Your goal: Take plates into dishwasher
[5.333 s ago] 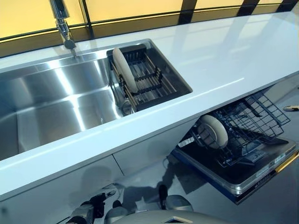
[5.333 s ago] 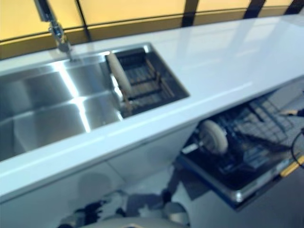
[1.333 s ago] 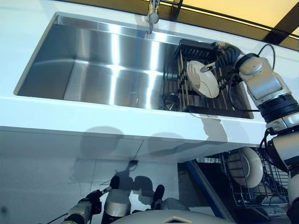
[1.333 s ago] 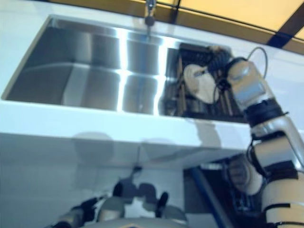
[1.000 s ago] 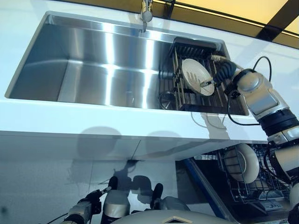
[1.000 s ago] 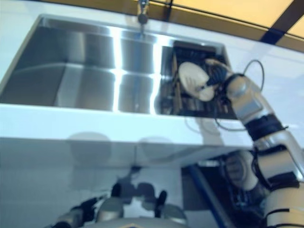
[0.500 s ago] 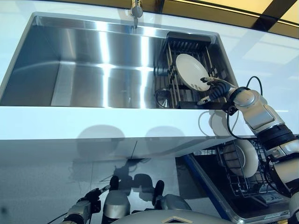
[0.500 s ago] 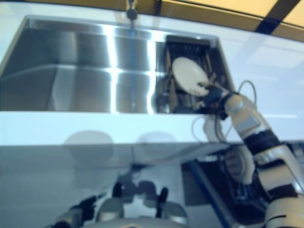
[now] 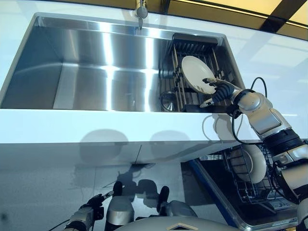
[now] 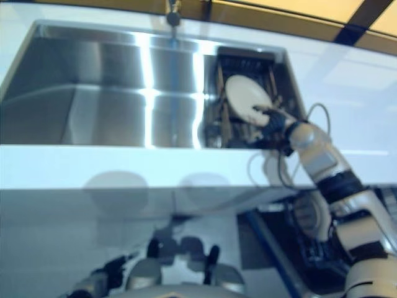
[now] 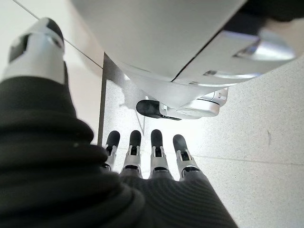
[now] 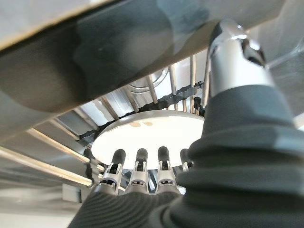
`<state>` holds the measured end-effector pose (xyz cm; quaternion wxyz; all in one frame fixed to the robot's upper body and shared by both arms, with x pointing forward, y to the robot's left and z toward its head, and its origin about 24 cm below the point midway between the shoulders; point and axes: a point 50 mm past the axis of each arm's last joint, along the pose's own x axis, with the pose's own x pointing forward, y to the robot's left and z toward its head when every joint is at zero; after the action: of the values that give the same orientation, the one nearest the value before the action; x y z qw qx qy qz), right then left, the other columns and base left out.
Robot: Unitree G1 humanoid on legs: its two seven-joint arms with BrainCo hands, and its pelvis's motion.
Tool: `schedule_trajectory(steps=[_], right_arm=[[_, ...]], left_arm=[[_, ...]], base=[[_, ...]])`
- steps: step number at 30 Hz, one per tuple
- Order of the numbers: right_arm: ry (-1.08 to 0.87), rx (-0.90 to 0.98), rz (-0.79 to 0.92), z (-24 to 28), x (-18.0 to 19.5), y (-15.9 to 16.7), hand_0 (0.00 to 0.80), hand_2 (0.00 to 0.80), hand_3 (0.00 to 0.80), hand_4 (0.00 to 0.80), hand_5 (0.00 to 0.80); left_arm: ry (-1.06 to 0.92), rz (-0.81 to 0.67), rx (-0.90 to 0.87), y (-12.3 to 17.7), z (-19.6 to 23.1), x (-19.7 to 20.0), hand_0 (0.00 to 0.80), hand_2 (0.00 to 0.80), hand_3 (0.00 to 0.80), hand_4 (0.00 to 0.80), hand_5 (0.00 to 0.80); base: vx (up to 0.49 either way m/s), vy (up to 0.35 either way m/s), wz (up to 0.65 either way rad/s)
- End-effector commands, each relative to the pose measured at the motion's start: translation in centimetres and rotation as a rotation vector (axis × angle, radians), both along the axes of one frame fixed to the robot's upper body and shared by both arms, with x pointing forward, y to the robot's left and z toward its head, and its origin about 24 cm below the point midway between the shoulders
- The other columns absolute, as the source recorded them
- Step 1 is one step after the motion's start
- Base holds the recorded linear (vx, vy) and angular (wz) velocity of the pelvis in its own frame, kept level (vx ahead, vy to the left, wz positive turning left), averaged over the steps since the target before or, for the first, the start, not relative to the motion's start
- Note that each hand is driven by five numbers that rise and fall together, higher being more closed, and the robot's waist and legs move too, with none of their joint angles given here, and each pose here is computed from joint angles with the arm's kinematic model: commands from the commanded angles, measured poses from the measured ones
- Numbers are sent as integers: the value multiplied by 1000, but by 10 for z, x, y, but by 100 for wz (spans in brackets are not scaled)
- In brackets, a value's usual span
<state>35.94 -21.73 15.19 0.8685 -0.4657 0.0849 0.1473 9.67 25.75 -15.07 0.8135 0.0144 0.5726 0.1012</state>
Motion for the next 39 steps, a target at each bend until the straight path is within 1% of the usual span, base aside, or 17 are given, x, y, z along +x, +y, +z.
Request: schedule_trajectory(steps=[1,8,20,30,39], right_arm=[[-136,-38,11,26,3,7,0,0,0,0,0],[-148,-10,-12,25,6,11,0,0,0,0,0],[-162,-34,-81,21,12,10,0,0,0,0,0],[-196,-96,-201,25,24,1,0,0,0,0,0],[-235,-116,-264,34,30,-4,0,0,0,0,0]], left_arm=[[9,-29,0,-3,-1,3,0,0,0,0,0],[19,-35,-4,-5,-2,0,0,0,0,0,0],[26,-59,-3,-6,-3,0,0,0,0,0,0],[21,-92,-9,-10,-2,4,0,0,0,0,0],[18,-118,-18,-13,-1,9,0,0,0,0,0]], base=[[0,0,0],[0,0,0],[0,0,0],[0,0,0],[-2,3,1]])
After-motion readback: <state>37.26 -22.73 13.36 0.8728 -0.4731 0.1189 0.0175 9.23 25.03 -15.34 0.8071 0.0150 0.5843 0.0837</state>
